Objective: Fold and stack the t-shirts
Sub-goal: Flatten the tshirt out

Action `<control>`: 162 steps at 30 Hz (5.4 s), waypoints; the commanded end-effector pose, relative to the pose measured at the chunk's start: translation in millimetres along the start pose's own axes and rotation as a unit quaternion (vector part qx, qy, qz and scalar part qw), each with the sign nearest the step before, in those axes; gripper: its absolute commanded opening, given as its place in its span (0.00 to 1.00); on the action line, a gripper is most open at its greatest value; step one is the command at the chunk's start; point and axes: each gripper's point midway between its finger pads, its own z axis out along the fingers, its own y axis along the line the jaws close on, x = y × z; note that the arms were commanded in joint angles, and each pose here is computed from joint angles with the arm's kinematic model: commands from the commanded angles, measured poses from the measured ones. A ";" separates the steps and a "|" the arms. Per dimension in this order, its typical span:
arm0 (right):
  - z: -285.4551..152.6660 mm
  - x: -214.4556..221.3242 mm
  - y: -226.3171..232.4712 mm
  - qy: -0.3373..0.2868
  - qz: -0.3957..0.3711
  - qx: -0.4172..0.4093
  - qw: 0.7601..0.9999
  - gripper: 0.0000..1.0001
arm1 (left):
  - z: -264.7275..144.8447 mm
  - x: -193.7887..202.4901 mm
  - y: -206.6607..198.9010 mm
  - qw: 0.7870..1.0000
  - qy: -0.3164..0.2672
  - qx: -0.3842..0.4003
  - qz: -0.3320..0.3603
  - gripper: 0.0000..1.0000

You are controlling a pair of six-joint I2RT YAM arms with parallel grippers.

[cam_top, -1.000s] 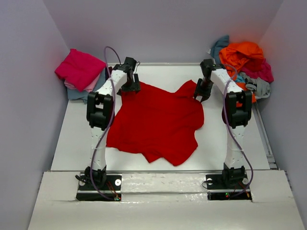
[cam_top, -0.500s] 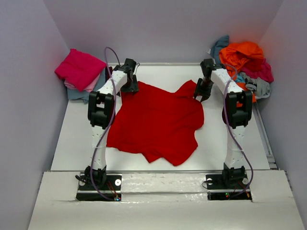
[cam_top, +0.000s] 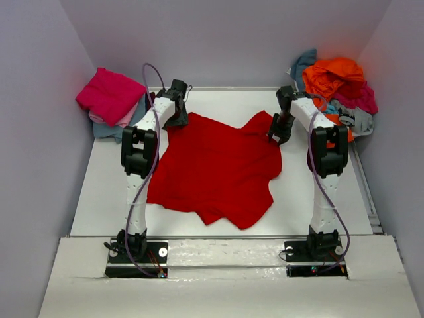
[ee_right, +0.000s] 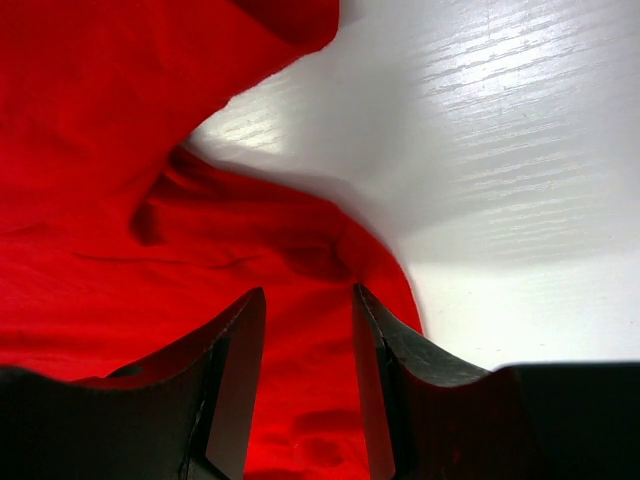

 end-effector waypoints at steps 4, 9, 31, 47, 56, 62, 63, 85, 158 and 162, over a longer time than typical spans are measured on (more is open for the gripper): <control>-24.1 -9.3 4.2 -0.033 -0.006 -0.023 0.999 0.46 | -8.1 -24.0 2.9 0.999 -0.031 0.007 -0.028 0.62; -24.9 -9.8 5.2 -0.034 -0.006 -0.025 0.999 0.46 | -9.0 -24.9 3.9 0.999 -0.033 0.005 -0.030 0.48; -33.4 -71.1 23.9 -0.125 0.017 -0.028 0.992 0.48 | -20.5 -29.4 17.1 0.998 -0.045 -0.009 -0.043 0.07; 1.1 -119.8 16.9 -0.146 0.063 -0.033 0.987 0.49 | -34.2 -30.4 19.8 0.998 -0.051 -0.002 -0.042 0.06; -0.5 -122.1 14.4 -0.145 0.061 -0.037 0.987 0.49 | -35.9 -30.7 21.2 0.998 -0.052 -0.005 -0.041 0.06; 12.2 -107.9 10.5 -0.118 0.065 -0.032 0.990 0.49 | -34.3 -30.5 20.4 0.998 -0.050 -0.005 -0.040 0.06; 14.8 -104.4 8.7 -0.111 0.066 -0.028 0.991 0.49 | -35.2 -32.1 20.1 0.998 -0.052 -0.004 -0.041 0.06; -23.6 -108.6 33.8 -0.129 0.040 -0.085 0.987 0.43 | -30.9 -31.9 17.8 0.998 -0.047 -0.003 -0.040 0.06; 0.2 -116.9 81.0 -0.137 -0.004 -0.155 0.978 0.22 | -26.1 -36.0 13.7 0.999 -0.041 -0.003 -0.032 0.06; -4.0 -116.6 79.3 -0.141 -0.004 -0.152 0.978 0.20 | -25.1 -34.9 13.5 0.999 -0.039 -0.003 -0.032 0.06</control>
